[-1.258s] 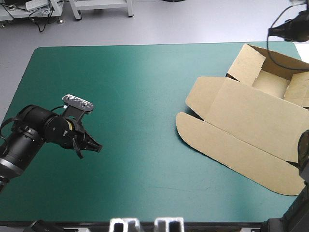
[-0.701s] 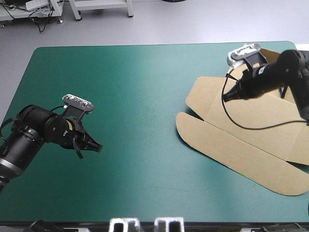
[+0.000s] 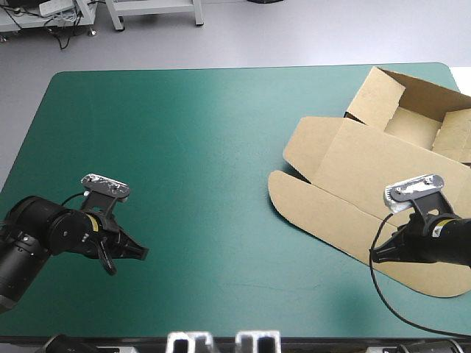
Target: Fold the box
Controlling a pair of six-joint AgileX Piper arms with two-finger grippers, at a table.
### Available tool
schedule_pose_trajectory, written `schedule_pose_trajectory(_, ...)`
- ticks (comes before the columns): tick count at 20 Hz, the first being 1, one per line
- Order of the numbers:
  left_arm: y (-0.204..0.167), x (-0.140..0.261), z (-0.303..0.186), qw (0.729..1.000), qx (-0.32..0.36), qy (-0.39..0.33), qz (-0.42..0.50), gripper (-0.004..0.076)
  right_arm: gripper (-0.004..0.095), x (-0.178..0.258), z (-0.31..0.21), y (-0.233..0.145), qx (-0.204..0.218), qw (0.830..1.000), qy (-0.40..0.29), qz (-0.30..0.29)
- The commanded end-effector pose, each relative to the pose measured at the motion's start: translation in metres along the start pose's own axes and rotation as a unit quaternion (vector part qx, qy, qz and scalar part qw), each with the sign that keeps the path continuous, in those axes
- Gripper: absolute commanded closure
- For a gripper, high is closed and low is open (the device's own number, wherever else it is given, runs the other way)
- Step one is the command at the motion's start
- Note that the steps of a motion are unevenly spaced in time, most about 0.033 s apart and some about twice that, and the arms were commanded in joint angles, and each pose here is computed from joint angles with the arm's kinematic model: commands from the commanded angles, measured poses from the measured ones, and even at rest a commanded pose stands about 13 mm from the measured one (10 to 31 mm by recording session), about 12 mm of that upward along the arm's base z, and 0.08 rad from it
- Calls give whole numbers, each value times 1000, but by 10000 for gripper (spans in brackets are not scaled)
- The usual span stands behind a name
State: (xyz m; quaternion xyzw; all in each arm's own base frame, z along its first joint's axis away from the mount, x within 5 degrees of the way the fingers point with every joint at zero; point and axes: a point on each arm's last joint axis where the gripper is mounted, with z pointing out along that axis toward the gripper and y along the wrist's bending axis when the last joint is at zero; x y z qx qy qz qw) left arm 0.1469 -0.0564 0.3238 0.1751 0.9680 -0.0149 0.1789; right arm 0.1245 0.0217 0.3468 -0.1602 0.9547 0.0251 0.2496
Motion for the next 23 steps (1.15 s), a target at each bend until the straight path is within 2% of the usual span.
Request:
schedule_pose_trajectory(1,-1,-3,-8,1000,9,-25,-11,733,925,-3,-5,-2,14,1000,-20,5)
schedule_pose_trajectory(5,-8,-6,-9,998,46,-41,-24,733,925,-3,-5,0,3,1000,-22,5)
schedule_pose_trajectory(11,-7,-7,-9,998,42,-45,-23,733,925,-4,-4,0,2,1000,-23,3)
schedule_pose_trajectory(17,-12,0,-9,997,68,-5,-37,733,926,-2,-4,2,-6,1000,-13,5)
schedule_pose_trajectory(23,-11,-7,-9,996,62,-46,-44,733,925,-3,-4,1,-6,1000,-19,5)
